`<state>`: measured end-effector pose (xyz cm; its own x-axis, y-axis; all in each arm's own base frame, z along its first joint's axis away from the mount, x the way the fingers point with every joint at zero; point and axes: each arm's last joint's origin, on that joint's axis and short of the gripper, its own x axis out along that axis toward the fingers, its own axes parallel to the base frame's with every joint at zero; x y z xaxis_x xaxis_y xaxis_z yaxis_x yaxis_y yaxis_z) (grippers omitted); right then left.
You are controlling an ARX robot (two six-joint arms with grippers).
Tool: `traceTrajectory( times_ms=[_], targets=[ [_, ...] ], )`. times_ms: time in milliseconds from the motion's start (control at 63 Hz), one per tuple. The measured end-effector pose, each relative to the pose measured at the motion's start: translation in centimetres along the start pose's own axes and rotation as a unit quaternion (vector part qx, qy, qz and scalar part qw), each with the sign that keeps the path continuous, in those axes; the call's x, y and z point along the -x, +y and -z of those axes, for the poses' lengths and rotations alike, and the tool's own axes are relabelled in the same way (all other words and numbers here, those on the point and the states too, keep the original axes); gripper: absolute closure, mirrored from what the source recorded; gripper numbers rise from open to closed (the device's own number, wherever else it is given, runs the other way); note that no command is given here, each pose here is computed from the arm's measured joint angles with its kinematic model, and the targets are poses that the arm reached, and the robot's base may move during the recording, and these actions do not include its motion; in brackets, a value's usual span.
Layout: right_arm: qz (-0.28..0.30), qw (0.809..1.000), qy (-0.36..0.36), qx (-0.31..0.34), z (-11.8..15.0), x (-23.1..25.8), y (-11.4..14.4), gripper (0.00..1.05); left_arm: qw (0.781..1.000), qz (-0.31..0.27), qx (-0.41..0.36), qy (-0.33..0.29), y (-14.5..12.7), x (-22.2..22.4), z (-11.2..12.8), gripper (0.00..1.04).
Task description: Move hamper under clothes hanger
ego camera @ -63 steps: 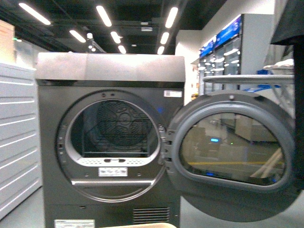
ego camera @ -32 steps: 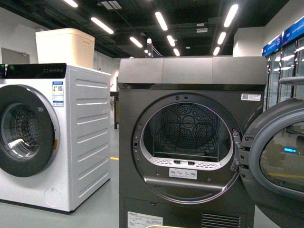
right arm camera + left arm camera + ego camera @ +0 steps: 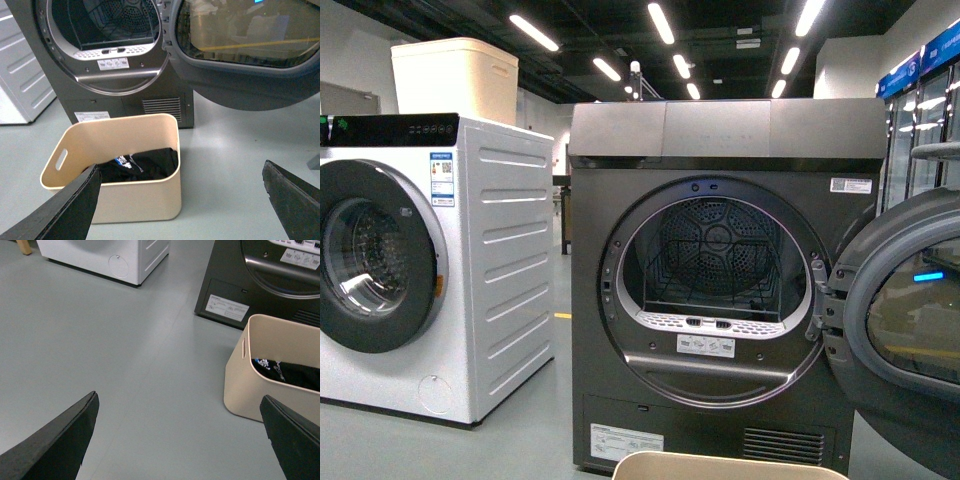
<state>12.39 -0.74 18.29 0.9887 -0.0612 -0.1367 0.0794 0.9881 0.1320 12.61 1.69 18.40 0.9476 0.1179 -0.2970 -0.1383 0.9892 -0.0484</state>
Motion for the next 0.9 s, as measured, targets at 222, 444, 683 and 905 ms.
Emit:
traceTrajectory(
  times_ms=[222, 444, 683, 905],
  targets=[
    [-0.049, 0.998, 0.030, -0.020, -3.5, -8.5, 0.9, 0.08, 1.000, 0.009, 0.014, 0.017, 1.1, -7.6, -4.6, 0.07],
    [-0.051, 0.992, 0.112, -0.017, -1.9, -16.6, 1.8, 0.08, 0.997, 0.031, -0.009, 0.074, -0.9, -17.8, -6.0, 0.07],
    [-0.042, 0.981, 0.189, -0.001, 2.0, -22.5, 2.2, 0.08, 0.990, 0.046, -0.013, 0.131, -3.4, -25.2, -3.7, 0.07],
    [-0.012, 0.968, 0.251, 0.025, 5.1, -29.7, 2.5, 0.08, 0.982, 0.050, -0.024, 0.179, -5.2, -32.4, -0.9, 0.07]
  ],
)
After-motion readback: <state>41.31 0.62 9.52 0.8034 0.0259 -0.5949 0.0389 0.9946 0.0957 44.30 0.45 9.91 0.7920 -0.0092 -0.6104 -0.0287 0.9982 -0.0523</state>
